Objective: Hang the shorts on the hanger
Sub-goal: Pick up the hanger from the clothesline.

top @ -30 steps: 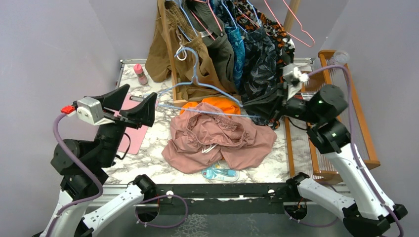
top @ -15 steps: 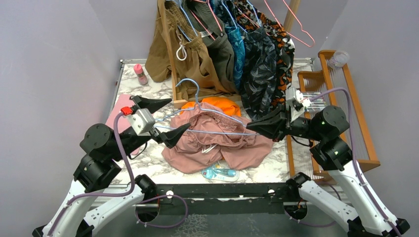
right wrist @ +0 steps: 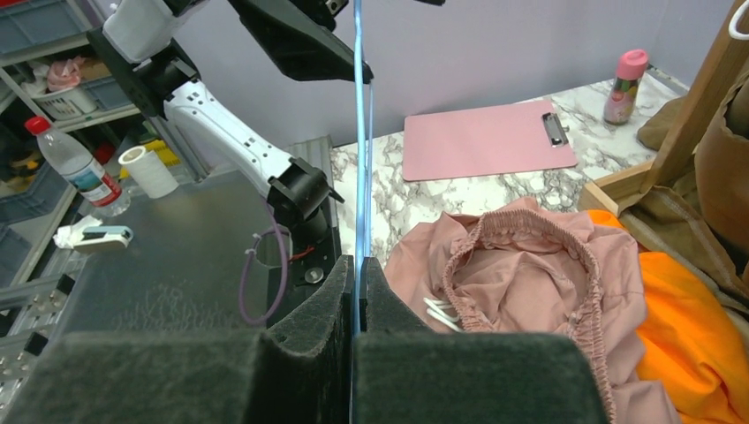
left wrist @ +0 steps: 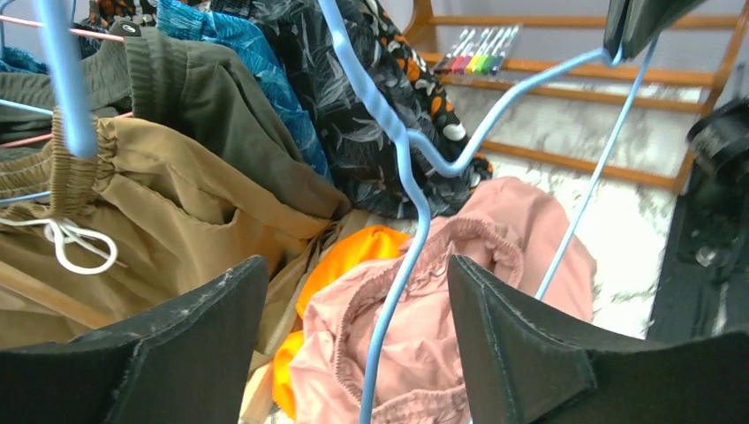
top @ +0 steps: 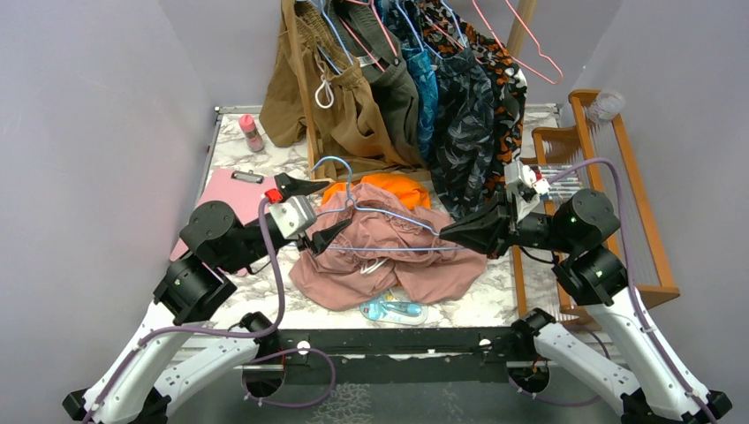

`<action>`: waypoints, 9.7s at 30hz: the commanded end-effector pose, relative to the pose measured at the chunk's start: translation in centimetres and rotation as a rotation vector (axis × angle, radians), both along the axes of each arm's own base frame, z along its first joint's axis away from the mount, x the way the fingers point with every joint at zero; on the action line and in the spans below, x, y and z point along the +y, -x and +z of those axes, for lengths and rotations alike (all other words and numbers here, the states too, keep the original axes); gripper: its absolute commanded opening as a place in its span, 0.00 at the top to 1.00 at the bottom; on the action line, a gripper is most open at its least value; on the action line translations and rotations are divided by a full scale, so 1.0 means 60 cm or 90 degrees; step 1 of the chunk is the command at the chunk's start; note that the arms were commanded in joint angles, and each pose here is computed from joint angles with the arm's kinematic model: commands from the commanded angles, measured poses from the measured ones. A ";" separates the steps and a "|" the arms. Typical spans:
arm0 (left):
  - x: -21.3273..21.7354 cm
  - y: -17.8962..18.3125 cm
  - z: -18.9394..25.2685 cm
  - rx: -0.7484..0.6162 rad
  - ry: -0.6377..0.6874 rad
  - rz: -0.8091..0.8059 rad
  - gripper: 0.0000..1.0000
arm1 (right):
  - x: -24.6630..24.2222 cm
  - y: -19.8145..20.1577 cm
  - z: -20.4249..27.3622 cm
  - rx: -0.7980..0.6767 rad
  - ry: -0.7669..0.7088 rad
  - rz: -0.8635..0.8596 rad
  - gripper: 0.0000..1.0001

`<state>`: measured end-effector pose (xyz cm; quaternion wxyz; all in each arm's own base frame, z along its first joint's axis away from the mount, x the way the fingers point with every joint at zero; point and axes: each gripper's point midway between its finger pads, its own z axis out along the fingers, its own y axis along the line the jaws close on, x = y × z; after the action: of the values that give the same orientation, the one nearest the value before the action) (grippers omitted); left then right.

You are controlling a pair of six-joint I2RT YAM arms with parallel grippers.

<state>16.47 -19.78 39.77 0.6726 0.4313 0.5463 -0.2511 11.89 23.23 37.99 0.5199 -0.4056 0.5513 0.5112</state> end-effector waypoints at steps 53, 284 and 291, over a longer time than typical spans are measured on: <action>-0.096 -0.007 -0.065 0.042 -0.028 -0.153 1.00 | 0.192 -0.064 0.043 0.278 0.068 0.061 0.49; 0.046 -0.111 -0.333 0.519 0.062 0.522 0.01 | -0.039 -0.088 -0.064 0.073 0.044 -0.338 0.99; 0.077 -0.142 -0.387 0.585 0.021 0.562 0.05 | -0.022 -0.072 -0.067 0.067 0.061 -0.285 0.99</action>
<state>24.69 -15.68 17.66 0.4428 0.0220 0.8881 -0.1213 16.91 21.33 33.16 0.5683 -0.2479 0.6967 0.3608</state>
